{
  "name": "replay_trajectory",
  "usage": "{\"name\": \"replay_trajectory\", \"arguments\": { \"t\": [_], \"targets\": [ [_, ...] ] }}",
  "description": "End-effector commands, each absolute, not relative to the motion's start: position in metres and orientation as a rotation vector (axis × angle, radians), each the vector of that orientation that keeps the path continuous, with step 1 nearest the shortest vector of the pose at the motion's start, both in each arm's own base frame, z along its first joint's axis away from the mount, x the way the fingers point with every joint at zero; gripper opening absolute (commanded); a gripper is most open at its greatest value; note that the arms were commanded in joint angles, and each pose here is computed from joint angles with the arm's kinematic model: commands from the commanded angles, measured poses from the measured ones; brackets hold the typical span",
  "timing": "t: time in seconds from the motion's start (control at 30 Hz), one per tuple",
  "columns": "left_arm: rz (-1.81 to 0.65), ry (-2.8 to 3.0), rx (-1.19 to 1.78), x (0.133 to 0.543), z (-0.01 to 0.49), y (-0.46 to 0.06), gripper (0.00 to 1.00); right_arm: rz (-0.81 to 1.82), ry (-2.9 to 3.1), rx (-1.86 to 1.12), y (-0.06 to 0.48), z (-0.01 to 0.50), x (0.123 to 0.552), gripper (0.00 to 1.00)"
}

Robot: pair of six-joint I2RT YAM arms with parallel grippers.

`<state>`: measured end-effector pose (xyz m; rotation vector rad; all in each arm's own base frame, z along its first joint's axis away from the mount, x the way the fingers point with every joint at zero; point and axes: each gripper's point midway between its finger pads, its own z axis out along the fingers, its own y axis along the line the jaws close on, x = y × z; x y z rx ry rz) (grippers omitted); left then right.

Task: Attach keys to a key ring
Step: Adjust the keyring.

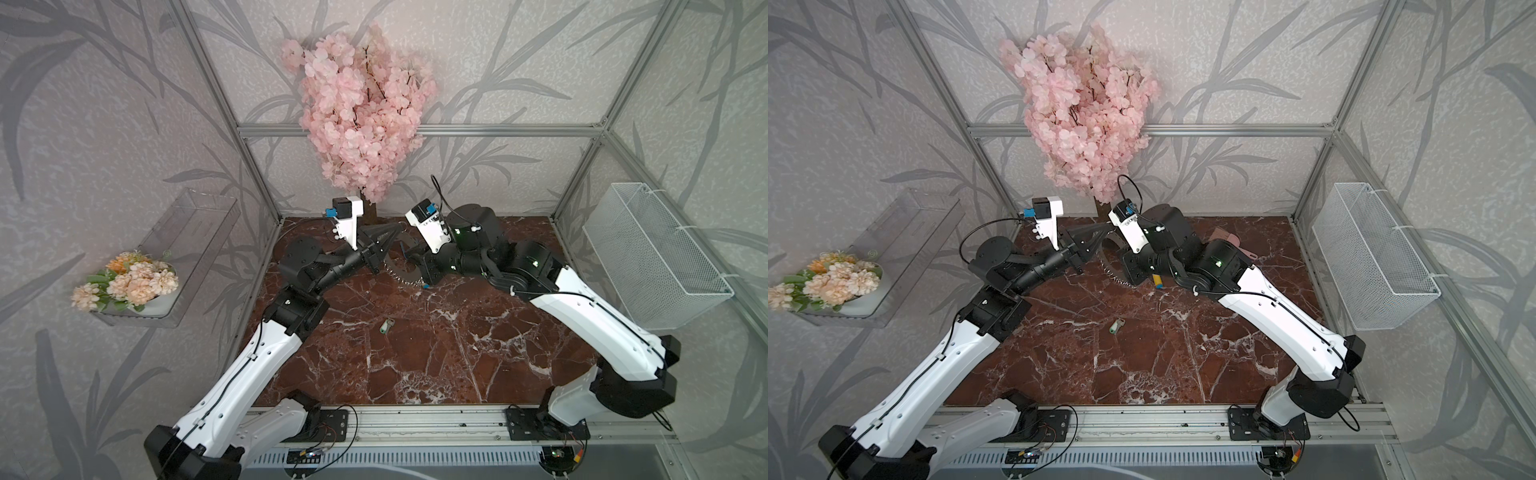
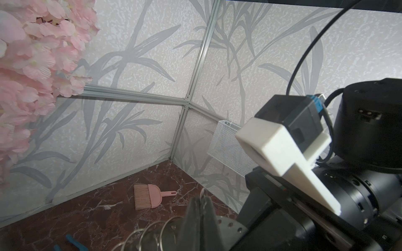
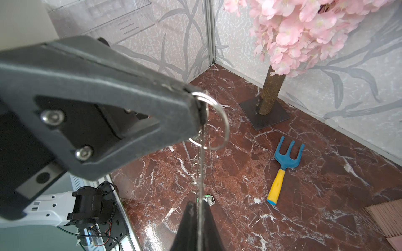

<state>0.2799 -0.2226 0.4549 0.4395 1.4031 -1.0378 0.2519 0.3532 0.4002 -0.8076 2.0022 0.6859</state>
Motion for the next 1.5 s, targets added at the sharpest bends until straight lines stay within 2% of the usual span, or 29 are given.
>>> {"name": "replay_trajectory", "arguments": {
  "t": [0.0,0.23,0.43,0.57,0.7,0.87,1.2,1.3,1.47],
  "targets": [
    [-0.987,1.438,0.42,0.291,0.438,-0.221,0.0,0.754,1.896,-0.83,0.365,0.432,0.241,0.0],
    [-0.962,1.408,0.297,0.298,0.431,-0.208,0.0,0.758,1.899,-0.847,0.376,0.43,0.236,0.0],
    [-1.041,1.32,0.144,0.298,0.425,-0.196,0.0,0.758,1.918,-0.825,0.382,0.427,0.242,0.0],
    [-1.1,1.227,0.05,0.294,0.426,-0.186,0.0,0.78,1.922,-0.823,0.388,0.426,0.243,0.06],
    [-1.138,1.166,0.002,0.291,0.431,-0.18,0.0,0.806,1.918,-0.827,0.392,0.428,0.242,0.16],
    [-1.185,1.07,-0.021,0.281,0.446,-0.172,0.0,0.832,1.895,-0.828,0.392,0.434,0.238,0.42],
    [-1.214,0.975,-0.006,0.268,0.472,-0.168,0.0,0.783,1.787,-0.798,0.359,0.456,0.23,0.63],
    [-1.246,0.96,0.024,0.265,0.48,-0.173,0.0,0.757,1.736,-0.757,0.342,0.469,0.228,0.63],
    [-1.325,0.953,0.053,0.261,0.492,-0.181,0.0,0.89,1.709,-0.703,0.325,0.484,0.229,0.53]
  ]
}}
